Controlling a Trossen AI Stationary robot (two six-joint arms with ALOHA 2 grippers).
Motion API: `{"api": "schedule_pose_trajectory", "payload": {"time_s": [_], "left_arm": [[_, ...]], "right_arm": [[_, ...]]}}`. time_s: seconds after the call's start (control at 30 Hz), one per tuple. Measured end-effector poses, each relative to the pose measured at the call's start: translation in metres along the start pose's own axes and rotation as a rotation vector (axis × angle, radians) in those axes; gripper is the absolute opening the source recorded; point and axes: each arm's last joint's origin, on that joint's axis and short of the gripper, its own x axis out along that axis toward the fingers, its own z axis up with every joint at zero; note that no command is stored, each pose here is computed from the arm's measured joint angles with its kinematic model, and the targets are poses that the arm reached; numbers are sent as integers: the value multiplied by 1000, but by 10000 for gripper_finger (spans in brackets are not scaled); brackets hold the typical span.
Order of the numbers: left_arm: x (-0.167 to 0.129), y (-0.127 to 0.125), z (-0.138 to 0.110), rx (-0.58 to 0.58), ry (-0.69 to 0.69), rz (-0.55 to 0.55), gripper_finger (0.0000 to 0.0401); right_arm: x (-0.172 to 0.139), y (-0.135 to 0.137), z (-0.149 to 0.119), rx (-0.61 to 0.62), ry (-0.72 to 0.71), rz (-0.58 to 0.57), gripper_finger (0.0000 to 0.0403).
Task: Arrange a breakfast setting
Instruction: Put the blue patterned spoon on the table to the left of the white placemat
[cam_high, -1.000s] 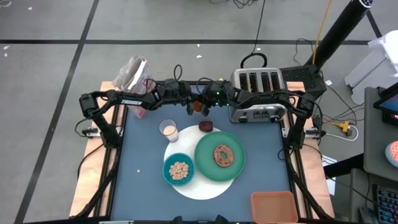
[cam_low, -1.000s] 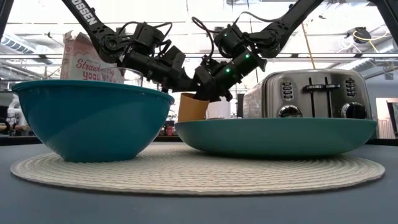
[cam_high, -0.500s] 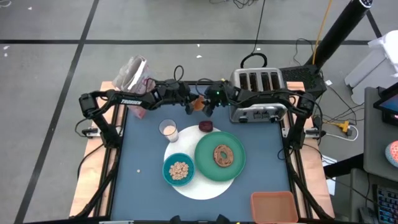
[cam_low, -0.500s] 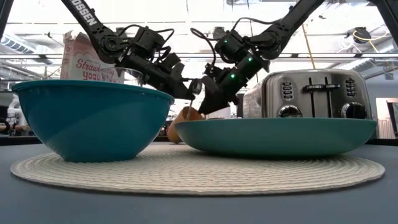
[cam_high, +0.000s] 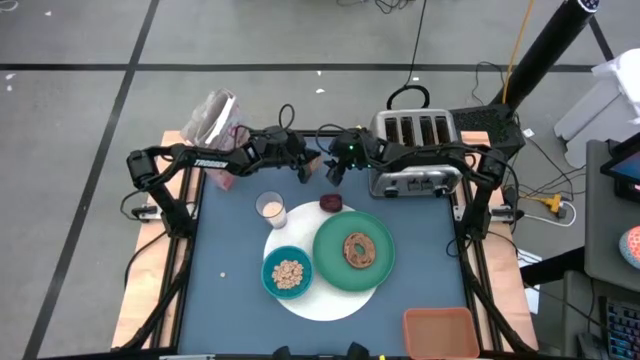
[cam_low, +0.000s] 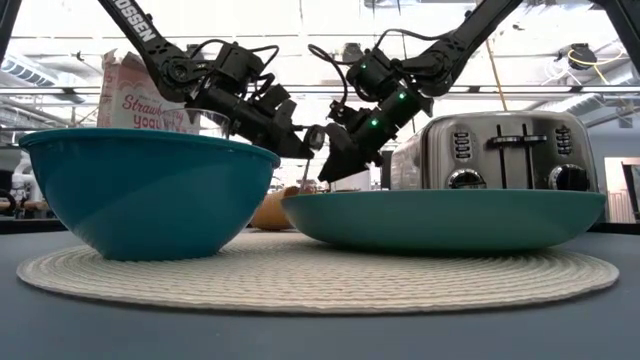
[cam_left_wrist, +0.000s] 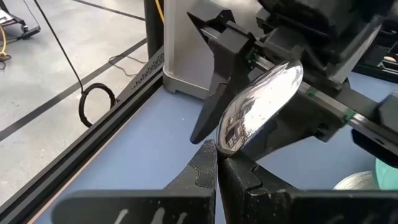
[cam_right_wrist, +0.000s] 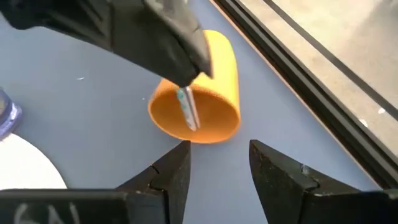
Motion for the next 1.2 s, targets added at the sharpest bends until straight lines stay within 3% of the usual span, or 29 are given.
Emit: {"api": "schedule_pose_trajectory", "payload": {"time_s": [0.3, 0.5, 0.87, 1.2], "left_arm": [[-1, 0, 2, -4, -11, -5, 3], [-21, -5, 25, -1, -90, -11, 3], [-96, -29, 74, -59, -211, -69, 3], [-174, -64, 92, -200, -262, -202, 3]], "right_arm": [[0, -5, 0, 3, -1, -6, 157], [0, -5, 0, -26, -2, -7, 157], [0, -5, 1, -56, -8, -6, 157], [0, -4, 4, -209, -33, -5, 157]]}}
